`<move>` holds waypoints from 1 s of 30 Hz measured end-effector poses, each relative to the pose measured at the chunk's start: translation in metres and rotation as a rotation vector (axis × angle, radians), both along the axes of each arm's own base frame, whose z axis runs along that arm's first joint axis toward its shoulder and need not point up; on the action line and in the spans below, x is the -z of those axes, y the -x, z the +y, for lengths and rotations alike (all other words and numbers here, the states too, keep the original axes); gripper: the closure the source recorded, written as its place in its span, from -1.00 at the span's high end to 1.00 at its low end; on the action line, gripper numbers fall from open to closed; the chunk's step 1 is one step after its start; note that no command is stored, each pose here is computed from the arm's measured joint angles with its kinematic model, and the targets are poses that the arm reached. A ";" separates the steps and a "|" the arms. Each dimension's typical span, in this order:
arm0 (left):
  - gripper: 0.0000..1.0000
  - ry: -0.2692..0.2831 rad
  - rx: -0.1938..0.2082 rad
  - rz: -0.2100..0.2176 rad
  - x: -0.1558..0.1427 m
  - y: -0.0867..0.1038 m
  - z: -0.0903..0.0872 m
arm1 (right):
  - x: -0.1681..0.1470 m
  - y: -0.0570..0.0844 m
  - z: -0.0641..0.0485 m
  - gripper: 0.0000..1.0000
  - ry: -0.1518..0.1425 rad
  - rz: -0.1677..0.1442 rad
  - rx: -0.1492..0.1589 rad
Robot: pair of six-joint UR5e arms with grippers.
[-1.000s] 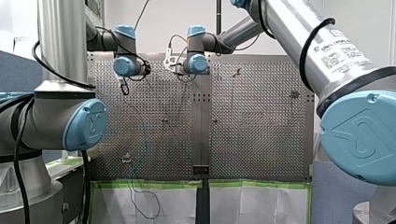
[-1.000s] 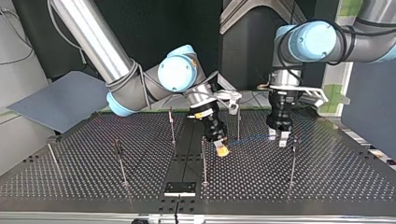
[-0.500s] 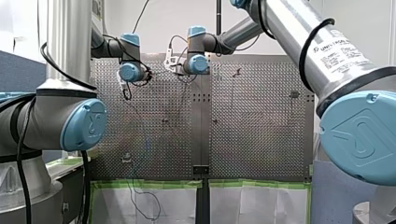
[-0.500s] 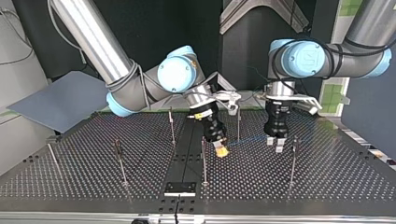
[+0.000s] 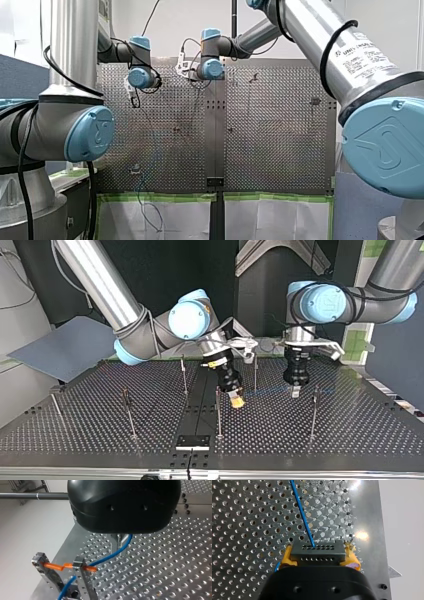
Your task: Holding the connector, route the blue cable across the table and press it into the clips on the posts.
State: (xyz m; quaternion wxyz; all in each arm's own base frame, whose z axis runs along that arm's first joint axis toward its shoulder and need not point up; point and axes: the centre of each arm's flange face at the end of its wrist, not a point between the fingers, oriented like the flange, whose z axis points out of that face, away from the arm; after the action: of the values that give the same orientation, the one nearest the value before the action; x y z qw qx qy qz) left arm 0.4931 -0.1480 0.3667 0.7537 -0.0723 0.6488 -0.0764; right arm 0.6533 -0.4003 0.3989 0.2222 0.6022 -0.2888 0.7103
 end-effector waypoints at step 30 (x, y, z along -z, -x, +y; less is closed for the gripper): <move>-1.00 -0.016 -0.072 0.124 0.066 0.043 -0.007 | 0.052 0.010 0.012 -1.00 -0.091 0.095 0.002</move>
State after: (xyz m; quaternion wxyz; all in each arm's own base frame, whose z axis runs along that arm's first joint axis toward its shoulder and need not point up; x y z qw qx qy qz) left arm 0.4506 -0.1548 0.3006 0.7149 -0.0942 0.6917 -0.0393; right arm 0.6432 -0.3881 0.3466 0.2087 0.6445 -0.3106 0.6668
